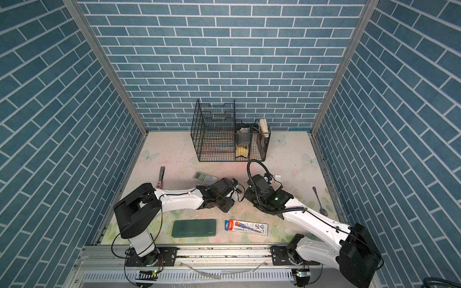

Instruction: Unload the batteries from the remote control

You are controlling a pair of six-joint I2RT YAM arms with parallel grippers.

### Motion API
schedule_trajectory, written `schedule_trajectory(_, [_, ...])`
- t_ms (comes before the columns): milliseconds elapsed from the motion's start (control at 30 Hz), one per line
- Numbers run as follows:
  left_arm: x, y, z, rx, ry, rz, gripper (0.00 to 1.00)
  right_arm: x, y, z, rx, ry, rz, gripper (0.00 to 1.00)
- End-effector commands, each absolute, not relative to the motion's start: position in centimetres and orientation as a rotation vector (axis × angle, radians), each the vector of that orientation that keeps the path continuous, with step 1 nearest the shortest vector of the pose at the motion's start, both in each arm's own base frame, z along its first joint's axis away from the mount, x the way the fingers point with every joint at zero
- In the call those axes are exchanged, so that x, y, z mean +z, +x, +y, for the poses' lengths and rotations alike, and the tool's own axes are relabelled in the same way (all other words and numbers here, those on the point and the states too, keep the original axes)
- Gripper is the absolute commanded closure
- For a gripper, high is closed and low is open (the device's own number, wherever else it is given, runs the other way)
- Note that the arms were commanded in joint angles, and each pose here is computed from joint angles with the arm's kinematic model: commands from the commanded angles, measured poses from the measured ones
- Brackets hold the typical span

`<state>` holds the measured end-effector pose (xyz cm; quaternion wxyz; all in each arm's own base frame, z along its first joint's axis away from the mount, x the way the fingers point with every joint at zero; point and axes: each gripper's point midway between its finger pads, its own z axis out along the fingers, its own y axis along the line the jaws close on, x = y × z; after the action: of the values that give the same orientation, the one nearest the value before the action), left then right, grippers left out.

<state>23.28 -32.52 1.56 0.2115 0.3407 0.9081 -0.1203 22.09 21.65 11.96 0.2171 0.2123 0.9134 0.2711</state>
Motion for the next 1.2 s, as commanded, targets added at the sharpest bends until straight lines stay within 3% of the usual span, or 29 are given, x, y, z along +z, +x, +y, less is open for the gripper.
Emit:
schedule_trajectory(0, [-5.0,17.5,-26.5,-0.172,1.048,2.854,0.68,11.9,22.0,21.2,0.725,0.594,2.523,1.0])
schedule_trajectory(1167, [-5.3,17.3,-26.5,-0.188,1.043,2.858,0.69,9.9,21.9,21.7,0.735,0.615,2.551,1.0])
